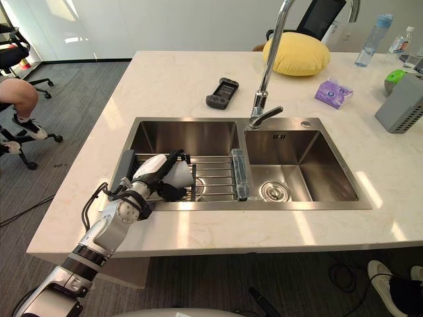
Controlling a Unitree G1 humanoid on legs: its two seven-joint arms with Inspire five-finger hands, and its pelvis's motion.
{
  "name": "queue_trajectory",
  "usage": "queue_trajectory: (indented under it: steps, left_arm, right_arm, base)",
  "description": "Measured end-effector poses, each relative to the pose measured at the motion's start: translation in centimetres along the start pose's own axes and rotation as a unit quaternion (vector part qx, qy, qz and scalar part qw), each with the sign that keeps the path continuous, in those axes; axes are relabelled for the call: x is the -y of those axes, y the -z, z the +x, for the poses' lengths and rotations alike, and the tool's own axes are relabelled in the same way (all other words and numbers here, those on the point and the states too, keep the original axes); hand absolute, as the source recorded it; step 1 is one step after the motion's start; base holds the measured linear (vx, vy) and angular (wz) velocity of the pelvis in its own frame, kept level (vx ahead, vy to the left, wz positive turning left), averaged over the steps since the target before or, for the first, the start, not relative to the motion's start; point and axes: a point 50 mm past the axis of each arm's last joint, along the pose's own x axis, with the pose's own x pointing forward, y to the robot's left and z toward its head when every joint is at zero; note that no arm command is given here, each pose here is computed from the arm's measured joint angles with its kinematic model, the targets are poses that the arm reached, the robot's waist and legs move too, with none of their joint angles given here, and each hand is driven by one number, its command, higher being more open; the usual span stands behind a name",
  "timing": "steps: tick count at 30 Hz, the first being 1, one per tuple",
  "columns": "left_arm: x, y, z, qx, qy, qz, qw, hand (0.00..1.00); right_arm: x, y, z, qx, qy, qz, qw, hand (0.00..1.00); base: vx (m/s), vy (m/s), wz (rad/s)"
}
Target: Walk over to the sink, pick up the cup, carry it to the dishwasher, place the cup inside the dishwasher, then close the dishwasher door
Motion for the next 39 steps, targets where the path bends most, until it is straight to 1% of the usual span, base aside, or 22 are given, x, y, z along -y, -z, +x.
queue_trajectory:
  steps: [3,5,8,11,28,31,35,39]
  left_arm:
    - [-0.1,0.2,0.2,-0.012,0.001,0.021,1.0,0.0]
    - [-0.7,0.1,0.6,-0.018,-0.001,0.036,0.999,0.0]
    - [-0.3,0.5,0.9,-0.036,0.024,0.042,0.998,0.0]
    - [-0.2,0.5,1.0,-0.043,0.027,0.065,0.997,0.0]
    - [-0.1,0.7,1.6,-0.039,0.04,0.066,0.996,0.0]
    - [-0.4,1.0,1.5,-0.016,0.04,0.054,0.998,0.0]
    - [-0.5,1.5,0.9,0.024,0.027,-0.016,0.999,0.0]
    - [0.1,1.5,0.1,0.045,0.009,-0.125,0.991,0.0]
  right_arm:
    - [0.0,-0.1,0.0,-0.001,0.001,-0.007,1.0,1.0]
    - [0.1,-0.2,0.0,-0.002,0.006,-0.012,1.0,1.0]
    - [0.1,-0.5,0.0,0.002,0.009,-0.017,1.0,1.0]
    - [0.1,-0.5,0.0,0.0,0.009,-0.029,1.0,1.0]
    - [-0.1,-0.6,0.0,0.009,0.006,-0.059,0.998,1.0]
    - [-0.1,-0.8,0.0,0.013,0.006,-0.061,0.998,1.0]
    - [-0.2,-1.0,0.1,0.016,0.003,-0.067,0.998,1.0]
    - [0.0,-1.1,0.1,0.019,0.003,-0.051,0.999,1.0]
  base:
    - [0.0,0.0,0.0]
    - [0.0,0.0,0.0]
    - [0.0,-0.002,-0.01]
    - [0.0,0.0,0.0]
    - [0.0,0.0,0.0]
    - [0.0,0.0,0.0]
    - [0.0,-0.001,0.05]
    - [0.0,-0.015,0.08]
